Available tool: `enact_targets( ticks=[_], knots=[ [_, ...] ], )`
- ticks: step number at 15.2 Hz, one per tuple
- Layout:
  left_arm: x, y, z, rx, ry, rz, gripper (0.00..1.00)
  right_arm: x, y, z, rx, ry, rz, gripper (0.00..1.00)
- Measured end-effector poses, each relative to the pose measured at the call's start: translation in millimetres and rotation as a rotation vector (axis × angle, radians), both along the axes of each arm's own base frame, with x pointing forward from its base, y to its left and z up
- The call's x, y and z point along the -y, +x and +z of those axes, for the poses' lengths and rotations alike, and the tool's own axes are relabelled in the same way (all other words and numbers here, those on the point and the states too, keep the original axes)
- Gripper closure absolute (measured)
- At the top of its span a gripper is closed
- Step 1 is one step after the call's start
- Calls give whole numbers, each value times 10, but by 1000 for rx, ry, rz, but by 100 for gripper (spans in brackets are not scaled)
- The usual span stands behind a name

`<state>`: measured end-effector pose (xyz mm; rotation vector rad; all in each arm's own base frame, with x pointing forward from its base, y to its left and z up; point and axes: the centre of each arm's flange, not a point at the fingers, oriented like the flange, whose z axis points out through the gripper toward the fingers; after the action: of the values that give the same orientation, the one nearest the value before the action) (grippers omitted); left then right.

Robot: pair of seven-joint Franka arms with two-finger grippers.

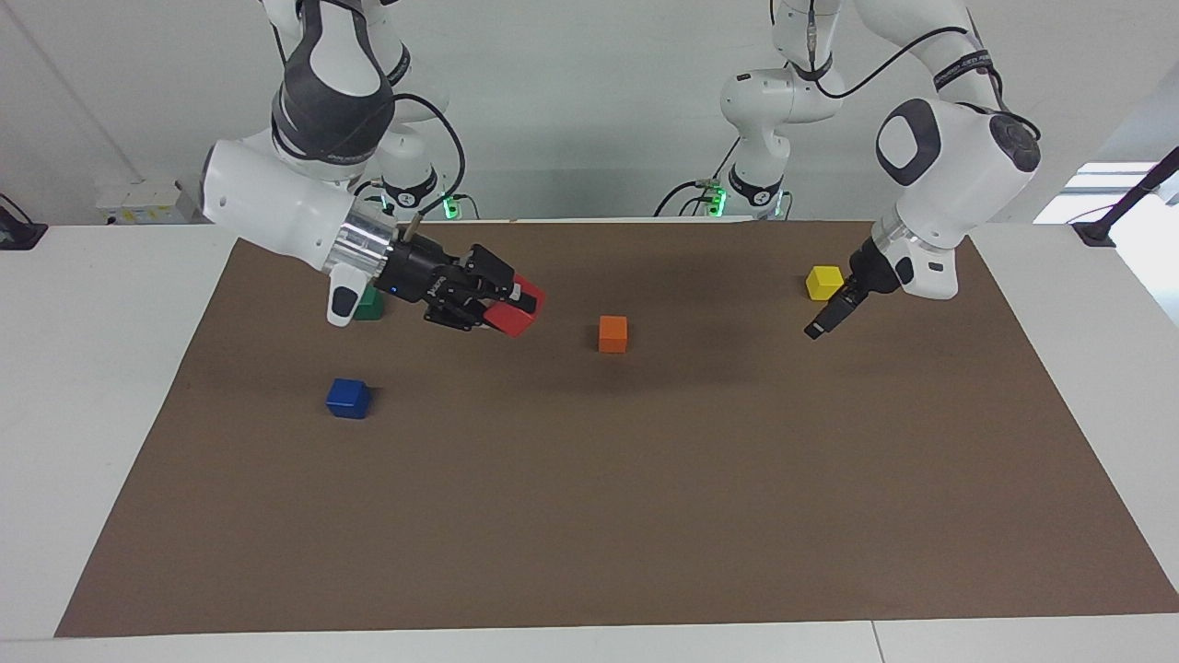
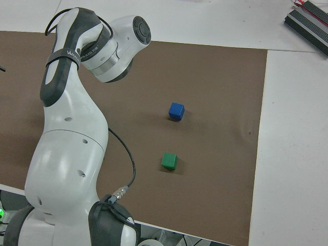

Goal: Transfer red block to right arm and stack on blue block
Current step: 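Carry the red cube with the right gripper over the blue cube, then lower the red cube onto the blue cube and open the right gripper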

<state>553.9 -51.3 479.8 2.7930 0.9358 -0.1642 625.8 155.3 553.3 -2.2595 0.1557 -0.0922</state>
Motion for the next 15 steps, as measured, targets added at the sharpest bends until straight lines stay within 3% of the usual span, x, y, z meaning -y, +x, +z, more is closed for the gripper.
enact_targets(
  ticks=[3, 5, 8, 10, 15],
  knots=[
    [-161, -30, 84, -18, 108, -188, 0, 48, -13, 229, -6, -225, 0, 44],
    [-231, -54, 126, -35, 150, -309, 0, 153, -54, 241, -37, -334, 31, 44],
    [-393, -72, 218, -57, 199, -494, 0, 519, -154, 100, -145, -509, 95, 44],
    [-430, -31, 333, -66, 204, -542, 0, 748, -222, 41, -209, -615, 123, 44],
    [-273, 215, 669, -81, 195, -585, 0, 1173, -232, -247, -311, -647, 158, 44]
  ],
)
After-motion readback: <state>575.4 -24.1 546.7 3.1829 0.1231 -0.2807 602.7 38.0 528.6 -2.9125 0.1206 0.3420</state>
